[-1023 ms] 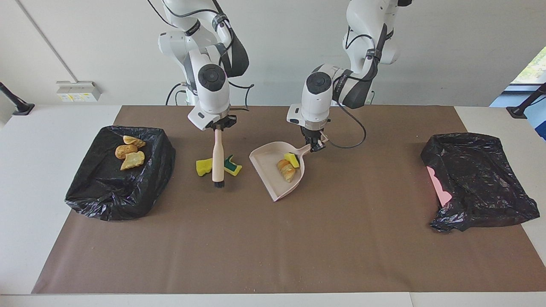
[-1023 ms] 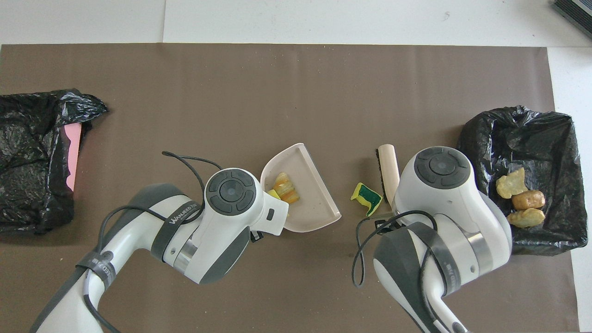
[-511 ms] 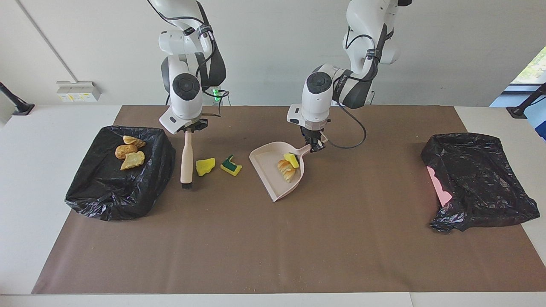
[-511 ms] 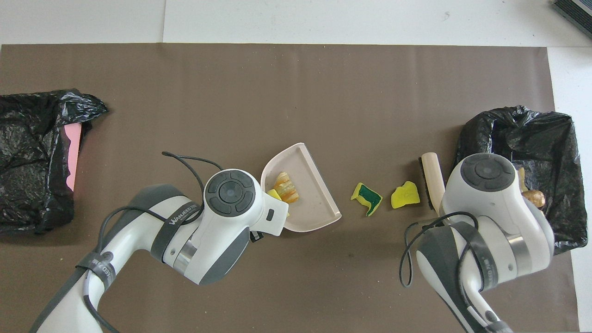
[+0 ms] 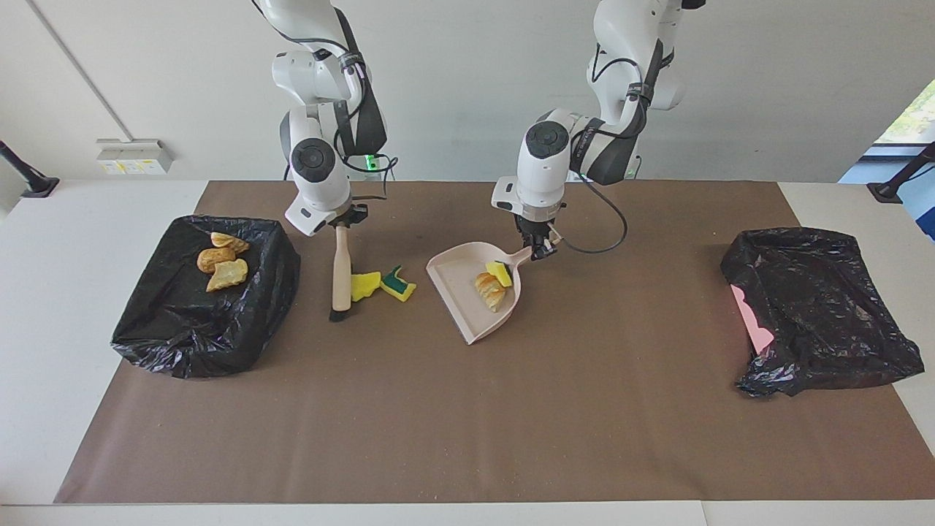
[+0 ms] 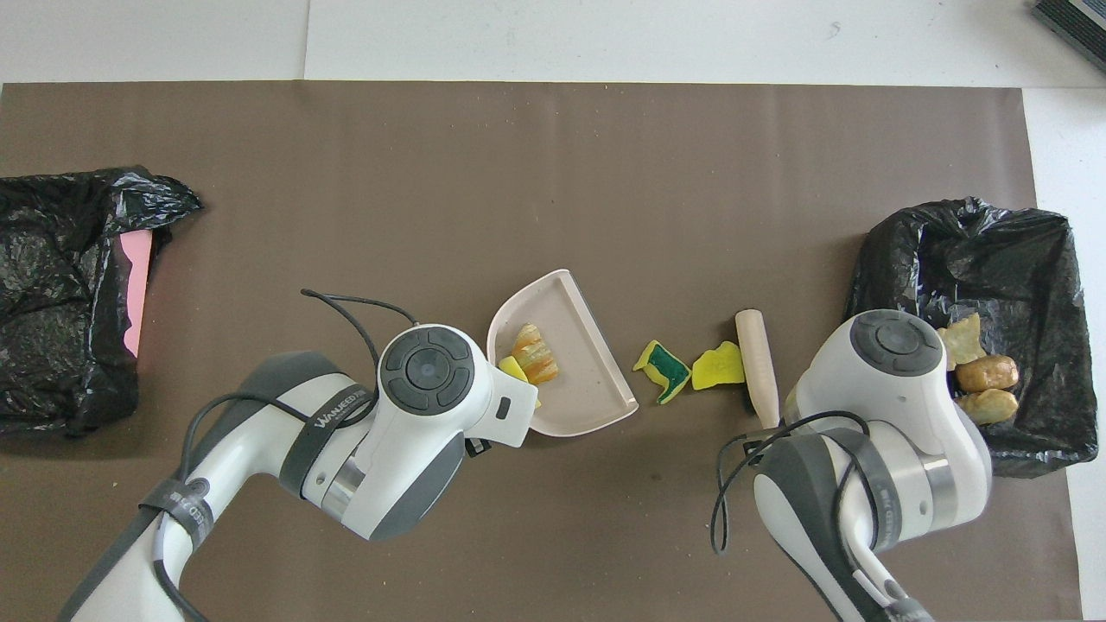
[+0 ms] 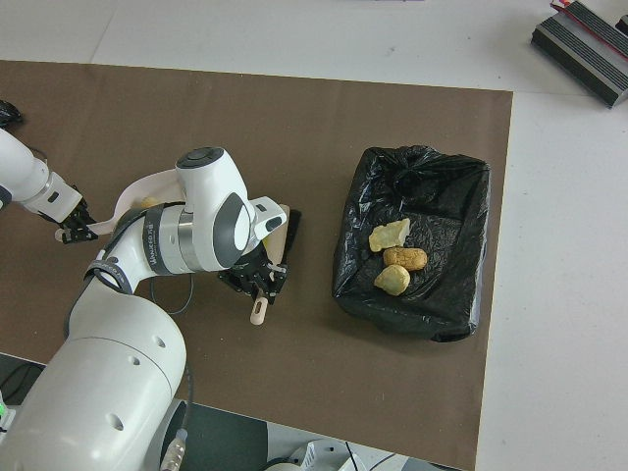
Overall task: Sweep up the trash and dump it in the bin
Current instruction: 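Sweep the sponge scraps into the dustpan with the right gripper's brush, then carry the loaded dustpan with the left gripper to the black bag nearest it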
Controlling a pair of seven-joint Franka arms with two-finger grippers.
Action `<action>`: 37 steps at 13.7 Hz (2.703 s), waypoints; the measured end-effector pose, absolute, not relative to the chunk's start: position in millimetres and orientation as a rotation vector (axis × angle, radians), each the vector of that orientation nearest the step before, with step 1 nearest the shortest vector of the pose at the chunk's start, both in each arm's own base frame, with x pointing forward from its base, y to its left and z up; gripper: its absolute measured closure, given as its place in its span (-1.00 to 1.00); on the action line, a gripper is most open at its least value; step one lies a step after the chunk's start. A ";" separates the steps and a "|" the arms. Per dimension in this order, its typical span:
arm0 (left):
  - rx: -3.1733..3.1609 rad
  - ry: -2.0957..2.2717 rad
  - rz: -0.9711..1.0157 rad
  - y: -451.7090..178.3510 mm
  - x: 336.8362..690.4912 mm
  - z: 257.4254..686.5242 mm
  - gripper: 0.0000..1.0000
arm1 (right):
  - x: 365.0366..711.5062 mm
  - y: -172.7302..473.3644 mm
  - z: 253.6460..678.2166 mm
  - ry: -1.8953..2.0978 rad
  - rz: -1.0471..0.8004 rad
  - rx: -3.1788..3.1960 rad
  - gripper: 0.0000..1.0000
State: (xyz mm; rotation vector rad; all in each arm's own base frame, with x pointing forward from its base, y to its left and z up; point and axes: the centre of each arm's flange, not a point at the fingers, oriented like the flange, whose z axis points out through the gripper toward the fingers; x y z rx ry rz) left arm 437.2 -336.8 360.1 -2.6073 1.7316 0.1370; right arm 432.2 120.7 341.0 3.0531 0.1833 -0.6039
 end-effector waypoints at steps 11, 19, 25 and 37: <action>-2.594 1.751 0.140 -335.5 434.3 359.8 0.37 | 419.1 239.8 356.4 0.318 -0.571 3.286 0.47; -2.499 1.895 0.137 -325.9 442.2 361.1 0.37 | 406.5 271.0 382.3 0.277 -0.481 2.977 0.47; -2.482 1.923 0.072 -230.6 485.8 414.8 0.37 | 391.9 271.4 439.6 0.051 -0.468 2.979 0.47; -2.687 1.471 -0.089 127.7 522.0 513.5 0.37 | 296.7 360.5 359.5 -0.043 -0.435 3.142 0.47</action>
